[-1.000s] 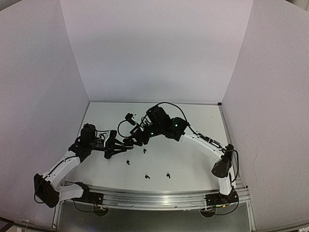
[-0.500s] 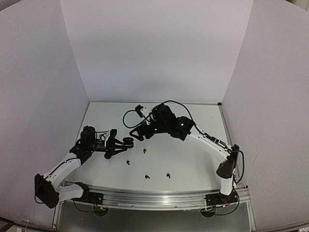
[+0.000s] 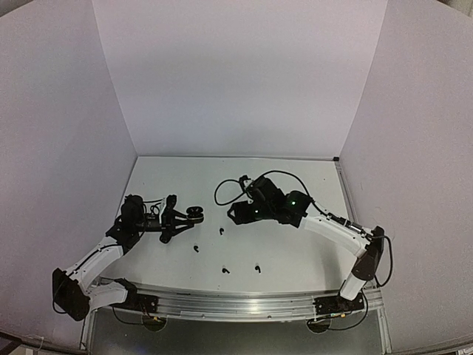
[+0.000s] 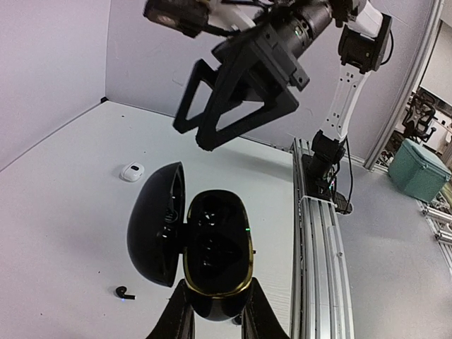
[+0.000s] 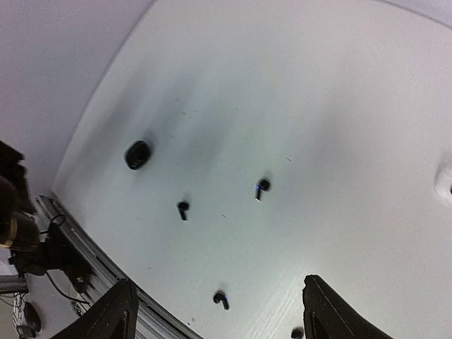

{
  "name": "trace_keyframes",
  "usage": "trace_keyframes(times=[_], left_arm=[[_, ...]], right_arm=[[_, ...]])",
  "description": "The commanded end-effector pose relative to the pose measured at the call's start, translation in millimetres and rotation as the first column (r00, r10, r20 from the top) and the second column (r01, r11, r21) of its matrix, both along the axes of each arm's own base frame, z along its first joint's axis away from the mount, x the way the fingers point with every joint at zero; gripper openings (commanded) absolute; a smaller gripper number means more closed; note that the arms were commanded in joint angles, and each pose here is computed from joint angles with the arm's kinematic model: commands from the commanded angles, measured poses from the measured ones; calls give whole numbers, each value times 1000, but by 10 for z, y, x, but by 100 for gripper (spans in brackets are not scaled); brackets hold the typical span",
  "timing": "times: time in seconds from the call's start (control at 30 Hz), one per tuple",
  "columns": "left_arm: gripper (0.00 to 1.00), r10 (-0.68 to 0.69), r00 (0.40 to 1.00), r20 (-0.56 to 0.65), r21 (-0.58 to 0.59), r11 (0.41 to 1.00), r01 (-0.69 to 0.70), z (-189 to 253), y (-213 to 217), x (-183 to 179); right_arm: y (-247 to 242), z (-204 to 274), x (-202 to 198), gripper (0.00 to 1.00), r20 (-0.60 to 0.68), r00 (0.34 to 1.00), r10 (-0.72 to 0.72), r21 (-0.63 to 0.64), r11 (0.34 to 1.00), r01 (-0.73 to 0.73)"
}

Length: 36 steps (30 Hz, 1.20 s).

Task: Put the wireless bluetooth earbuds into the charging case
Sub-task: Pick up the right earbud from the center of the board.

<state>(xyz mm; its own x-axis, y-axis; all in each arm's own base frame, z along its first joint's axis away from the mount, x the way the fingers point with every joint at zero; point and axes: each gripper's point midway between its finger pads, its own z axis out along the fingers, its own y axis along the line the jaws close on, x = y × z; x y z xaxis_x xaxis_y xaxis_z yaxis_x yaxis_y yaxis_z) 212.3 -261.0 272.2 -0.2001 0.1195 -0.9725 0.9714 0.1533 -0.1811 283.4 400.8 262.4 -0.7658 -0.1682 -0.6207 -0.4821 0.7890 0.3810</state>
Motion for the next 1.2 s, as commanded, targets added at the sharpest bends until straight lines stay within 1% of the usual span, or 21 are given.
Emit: trace_keyframes(times=[0.0, 0.07, 0.17, 0.23, 0.33, 0.43, 0.53, 0.7, 0.87, 1.03, 1.17], left_arm=[[0, 30, 999, 43, -40, 999, -28, 155, 12, 17], [0, 28, 998, 49, -41, 999, -26, 161, 14, 6], [0, 26, 998, 53, -42, 999, -24, 161, 17, -1], [0, 29, 998, 58, -44, 999, -26, 173, 21, -2], [0, 30, 998, 63, -45, 999, -27, 171, 22, -3], [0, 27, 998, 63, -44, 999, -24, 168, 21, -5], [0, 26, 997, 70, -44, 999, -23, 175, 23, -11], [0, 27, 997, 74, -38, 999, -24, 169, 28, -15], [0, 27, 997, 75, -36, 999, -24, 163, 27, -10], [0, 25, 997, 74, -34, 999, -22, 152, 25, -15], [0, 24, 997, 74, -33, 999, -22, 153, 24, -12]], right_arm=[[-664, -648, -161, 73, -147, 946, -289, -266, 933, 243], [-764, -925, -317, 73, -199, 926, -320, -364, 902, 234], [-868, -1370, -593, 72, -274, 900, -338, -499, 850, 167], [-891, -1606, -754, 68, -329, 885, -330, -545, 831, 107], [-858, -1884, -911, 59, -398, 872, -287, -582, 813, 1], [-762, -2085, -978, 57, -452, 858, -244, -591, 802, -83], [-718, -2217, -1007, 57, -477, 851, -222, -597, 792, -127], [-766, -2333, -1019, 50, -480, 848, -224, -618, 773, -146], [-753, -2416, -1104, 44, -523, 824, -217, -605, 776, -180], [-792, -2460, -1170, 41, -544, 808, -225, -605, 773, -193], [-800, -2515, -1173, 36, -548, 806, -223, -611, 765, -204]])
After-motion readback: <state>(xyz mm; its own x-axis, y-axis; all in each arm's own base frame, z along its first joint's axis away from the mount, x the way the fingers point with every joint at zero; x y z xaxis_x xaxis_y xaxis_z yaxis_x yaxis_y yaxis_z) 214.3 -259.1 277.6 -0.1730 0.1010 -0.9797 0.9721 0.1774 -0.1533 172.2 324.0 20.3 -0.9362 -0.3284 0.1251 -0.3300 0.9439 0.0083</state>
